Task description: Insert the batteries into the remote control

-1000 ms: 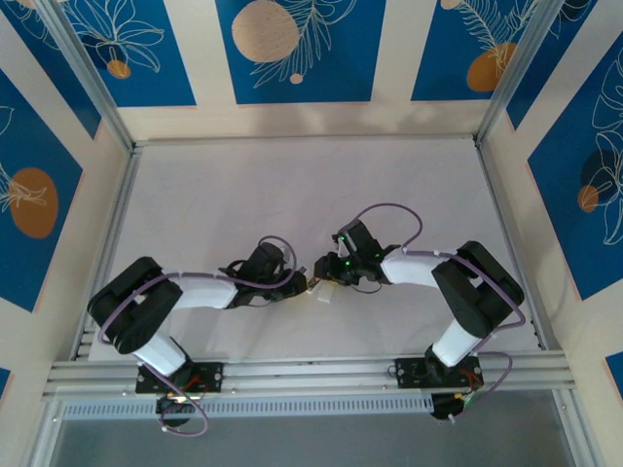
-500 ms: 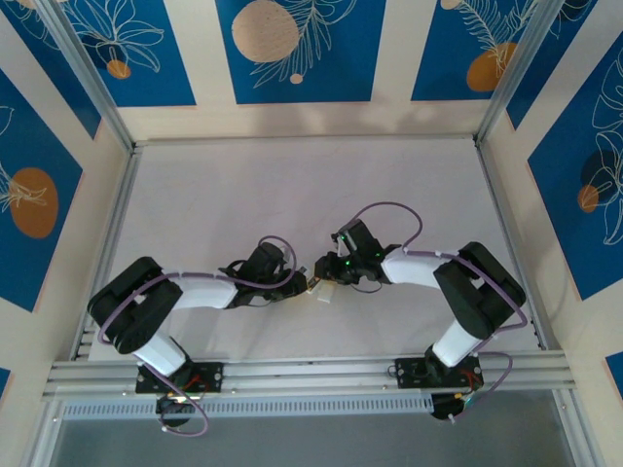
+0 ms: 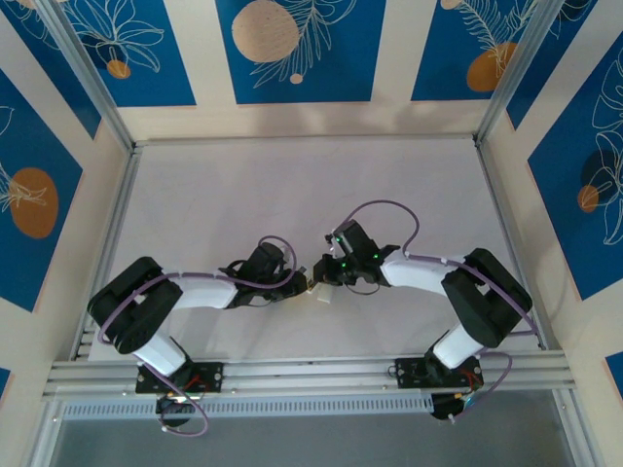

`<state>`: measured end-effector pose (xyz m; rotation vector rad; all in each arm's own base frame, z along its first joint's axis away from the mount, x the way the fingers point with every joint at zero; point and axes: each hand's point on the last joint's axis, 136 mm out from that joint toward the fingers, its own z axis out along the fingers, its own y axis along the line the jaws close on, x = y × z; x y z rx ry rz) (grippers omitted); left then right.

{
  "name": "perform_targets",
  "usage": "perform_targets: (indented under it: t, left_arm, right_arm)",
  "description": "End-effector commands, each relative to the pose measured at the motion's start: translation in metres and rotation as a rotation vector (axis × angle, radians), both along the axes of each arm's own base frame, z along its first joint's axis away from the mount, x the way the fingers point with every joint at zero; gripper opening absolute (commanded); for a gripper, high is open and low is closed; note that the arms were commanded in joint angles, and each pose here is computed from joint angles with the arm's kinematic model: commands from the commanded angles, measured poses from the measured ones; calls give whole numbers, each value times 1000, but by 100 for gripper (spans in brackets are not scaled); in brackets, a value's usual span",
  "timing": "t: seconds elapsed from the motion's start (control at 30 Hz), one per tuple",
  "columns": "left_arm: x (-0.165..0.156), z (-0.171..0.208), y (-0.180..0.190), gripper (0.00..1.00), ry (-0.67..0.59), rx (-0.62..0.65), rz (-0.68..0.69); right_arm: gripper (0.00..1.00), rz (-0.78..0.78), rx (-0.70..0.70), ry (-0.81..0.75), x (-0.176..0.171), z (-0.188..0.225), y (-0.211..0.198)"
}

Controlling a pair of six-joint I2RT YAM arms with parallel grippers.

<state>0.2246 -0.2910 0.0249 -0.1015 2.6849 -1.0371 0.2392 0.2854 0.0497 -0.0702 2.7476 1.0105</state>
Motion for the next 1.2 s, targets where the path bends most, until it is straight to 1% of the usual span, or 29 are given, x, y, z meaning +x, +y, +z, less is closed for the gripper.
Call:
perform_targets:
  t: [0.0, 0.13, 0.2, 0.3, 0.83, 0.93, 1.03, 1.17]
  left_arm:
    - [-9, -24, 12, 31, 33, 97, -1]
    - [-8, -23, 12, 31, 31, 94, -2]
    - [-9, -22, 12, 34, 29, 92, -6]
    - [-8, -20, 12, 34, 24, 91, -4]
    - [-12, -32, 16, 33, 50, 114, -4]
    - [-12, -29, 16, 33, 42, 114, -6]
    - [-10, -21, 14, 34, 24, 102, -15]
    - [-7, -10, 13, 37, -5, 104, -31]
  right_arm:
    - [11, 5, -19, 14, 2, -2, 4]
    - [11, 2, -29, 25, 2, -8, 5]
    - [11, 1, -30, 28, 3, -11, 6]
    - [11, 1, -32, 33, 4, -14, 7]
    - [11, 22, -44, 60, 0, -26, 15]
    - [11, 22, -41, 54, -1, -22, 15]
    - [12, 19, -34, 26, 0, -8, 13]
    - [18, 0, -29, -31, 7, 15, 2]
